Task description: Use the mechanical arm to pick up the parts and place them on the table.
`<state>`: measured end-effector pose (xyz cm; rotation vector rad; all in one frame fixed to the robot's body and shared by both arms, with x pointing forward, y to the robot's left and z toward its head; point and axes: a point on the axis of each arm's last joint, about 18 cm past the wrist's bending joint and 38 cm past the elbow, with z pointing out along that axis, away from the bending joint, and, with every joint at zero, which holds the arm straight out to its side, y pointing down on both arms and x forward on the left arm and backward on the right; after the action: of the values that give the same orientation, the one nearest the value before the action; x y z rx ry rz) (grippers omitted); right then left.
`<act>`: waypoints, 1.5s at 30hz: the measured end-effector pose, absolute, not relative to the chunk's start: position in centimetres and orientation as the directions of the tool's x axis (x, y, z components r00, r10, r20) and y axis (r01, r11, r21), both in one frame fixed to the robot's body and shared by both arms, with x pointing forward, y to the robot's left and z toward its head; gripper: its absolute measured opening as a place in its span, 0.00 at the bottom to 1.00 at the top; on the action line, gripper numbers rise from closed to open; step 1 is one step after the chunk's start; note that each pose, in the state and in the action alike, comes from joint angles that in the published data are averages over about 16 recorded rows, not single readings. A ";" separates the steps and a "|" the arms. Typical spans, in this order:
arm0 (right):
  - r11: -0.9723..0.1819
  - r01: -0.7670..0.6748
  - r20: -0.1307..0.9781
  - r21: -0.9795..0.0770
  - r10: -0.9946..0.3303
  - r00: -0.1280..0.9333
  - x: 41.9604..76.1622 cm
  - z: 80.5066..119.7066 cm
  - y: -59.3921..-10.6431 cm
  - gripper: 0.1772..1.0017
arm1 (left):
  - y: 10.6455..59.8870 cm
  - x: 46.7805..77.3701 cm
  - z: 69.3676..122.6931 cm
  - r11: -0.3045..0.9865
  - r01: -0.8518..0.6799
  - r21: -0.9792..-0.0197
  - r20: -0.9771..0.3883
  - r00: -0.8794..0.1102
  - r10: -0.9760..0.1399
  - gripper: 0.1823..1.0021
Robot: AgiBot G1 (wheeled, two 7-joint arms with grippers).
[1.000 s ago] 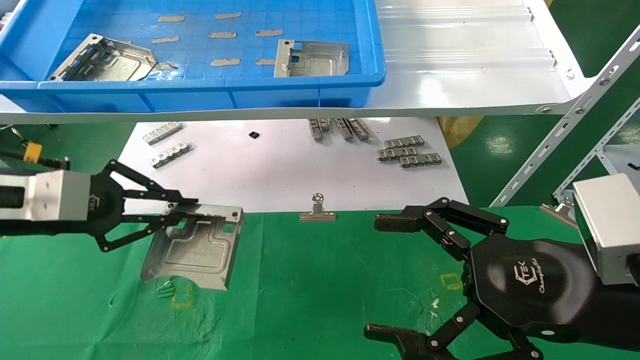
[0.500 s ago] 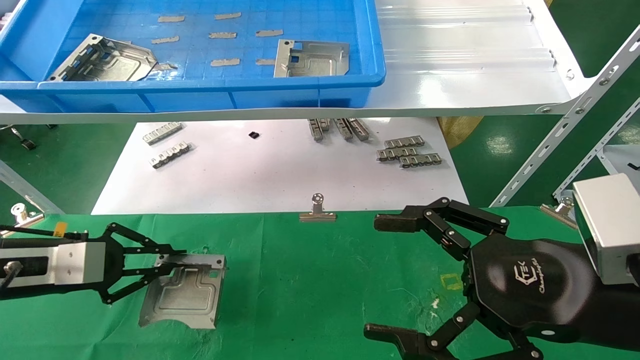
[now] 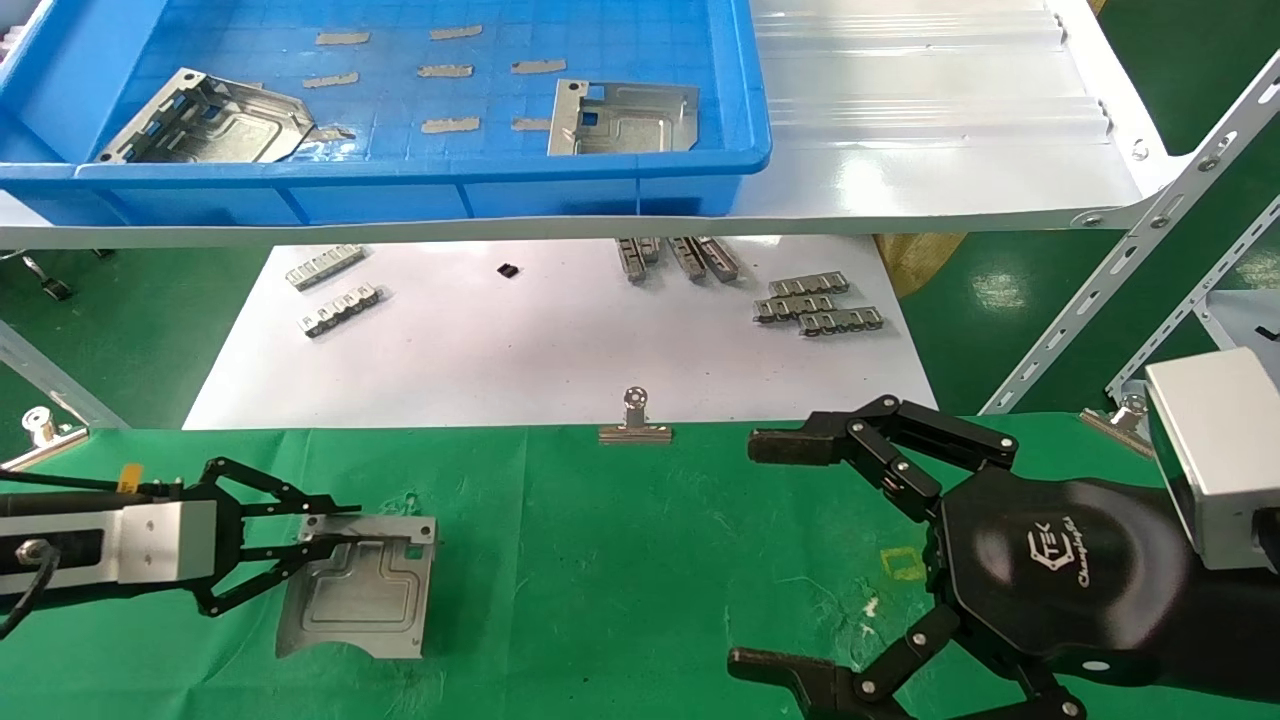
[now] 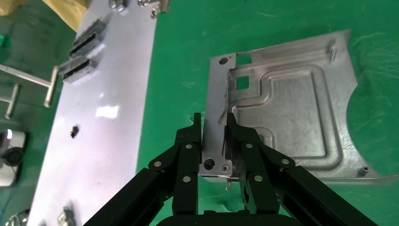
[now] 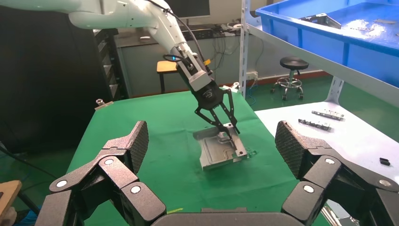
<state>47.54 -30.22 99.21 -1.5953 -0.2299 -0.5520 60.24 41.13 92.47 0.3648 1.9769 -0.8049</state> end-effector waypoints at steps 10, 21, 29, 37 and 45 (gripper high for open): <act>-0.112 0.464 0.477 -0.879 -0.178 0.861 47.5 99.2 -30.2 1.00 | 40.7 59.5 92.7 0.694 0.524 -0.494 -0.806 -0.575 -0.140 0.25; -0.112 0.464 0.477 -0.879 -0.178 0.861 47.5 99.2 -30.2 1.00 | 39.8 57.6 93.9 0.517 0.448 -0.729 -0.641 -0.711 -0.288 0.51; -0.112 0.464 0.477 -0.879 -0.178 0.861 47.6 99.2 -30.2 1.00 | 39.6 57.3 94.0 0.468 0.426 -0.774 -0.595 -0.741 -0.311 0.73; -0.112 0.464 0.477 -0.879 -0.178 0.861 47.6 99.2 -30.2 1.00 | 38.9 57.1 94.3 0.449 0.439 -0.778 -0.595 -0.744 -0.304 0.90; -0.112 0.464 0.477 -0.879 -0.178 0.861 47.6 99.2 -30.2 1.00 | 37.4 56.4 95.0 0.395 0.451 -0.801 -0.576 -0.762 -0.297 0.97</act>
<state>47.56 -30.23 99.20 -1.5951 -0.2291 -0.5516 56.38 37.38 94.95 0.1306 1.9824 -1.4245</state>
